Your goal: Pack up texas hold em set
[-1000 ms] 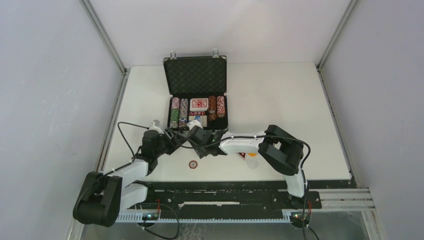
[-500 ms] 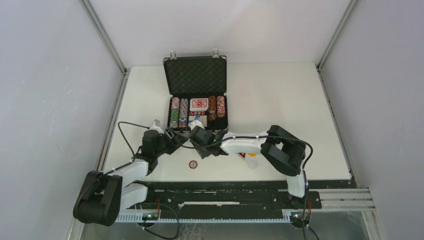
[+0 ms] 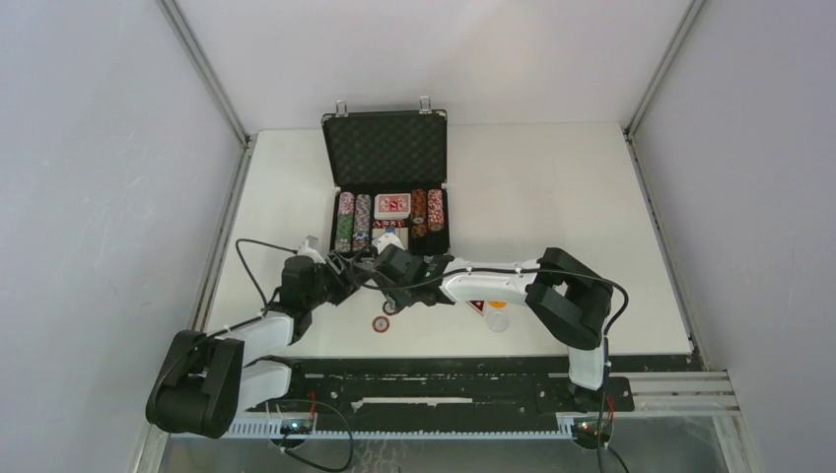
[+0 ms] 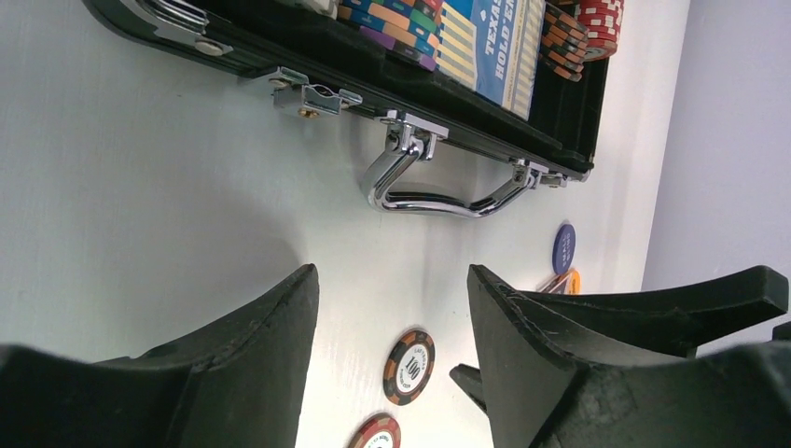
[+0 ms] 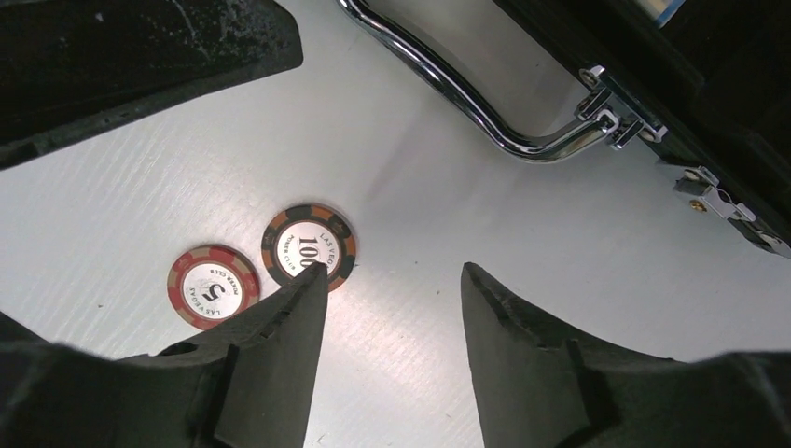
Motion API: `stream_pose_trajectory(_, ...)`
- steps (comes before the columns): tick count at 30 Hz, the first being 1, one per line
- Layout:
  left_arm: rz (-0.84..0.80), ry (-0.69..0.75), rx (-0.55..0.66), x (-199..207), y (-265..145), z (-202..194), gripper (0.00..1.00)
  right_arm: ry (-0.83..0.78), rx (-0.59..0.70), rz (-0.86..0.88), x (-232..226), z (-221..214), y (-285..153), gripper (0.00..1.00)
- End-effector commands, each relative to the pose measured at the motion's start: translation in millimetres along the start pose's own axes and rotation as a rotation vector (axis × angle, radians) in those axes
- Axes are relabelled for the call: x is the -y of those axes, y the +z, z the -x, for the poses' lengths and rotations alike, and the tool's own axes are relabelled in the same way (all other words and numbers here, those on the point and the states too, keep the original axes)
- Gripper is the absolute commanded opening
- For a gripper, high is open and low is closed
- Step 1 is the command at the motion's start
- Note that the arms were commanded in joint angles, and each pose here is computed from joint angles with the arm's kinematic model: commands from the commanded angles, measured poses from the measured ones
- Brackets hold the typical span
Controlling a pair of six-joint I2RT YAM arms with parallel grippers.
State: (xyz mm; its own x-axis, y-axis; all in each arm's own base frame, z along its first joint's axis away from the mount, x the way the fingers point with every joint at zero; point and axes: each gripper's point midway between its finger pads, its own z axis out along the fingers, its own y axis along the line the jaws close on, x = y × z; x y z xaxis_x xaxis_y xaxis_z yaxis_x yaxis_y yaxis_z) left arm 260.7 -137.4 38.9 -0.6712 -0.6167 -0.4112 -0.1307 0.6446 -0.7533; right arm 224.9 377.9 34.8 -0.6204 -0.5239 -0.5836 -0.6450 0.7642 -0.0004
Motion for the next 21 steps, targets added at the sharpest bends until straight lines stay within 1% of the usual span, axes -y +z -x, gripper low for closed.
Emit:
stream_pose_trajectory(1, -0.027, 0.006, 0.046, 7, -1, 10, 0.65, -0.019, 0.052, 0.059, -19, 15, -13, 0.64)
stream_pose_trajectory(6, -0.013, 0.008, 0.062, 6, -2, 14, 0.66, -0.047, 0.024, 0.072, -33, 8, -5, 0.72)
stream_pose_trajectory(12, -0.009, 0.002, 0.035, 3, -1, 8, 0.67, -0.068, 0.006, 0.085, -43, 4, 2, 0.72)
stream_pose_trajectory(21, -0.002, -0.004, 0.020, -1, 1, 4, 0.67, -0.077, -0.030, 0.075, -45, -3, 13, 0.70)
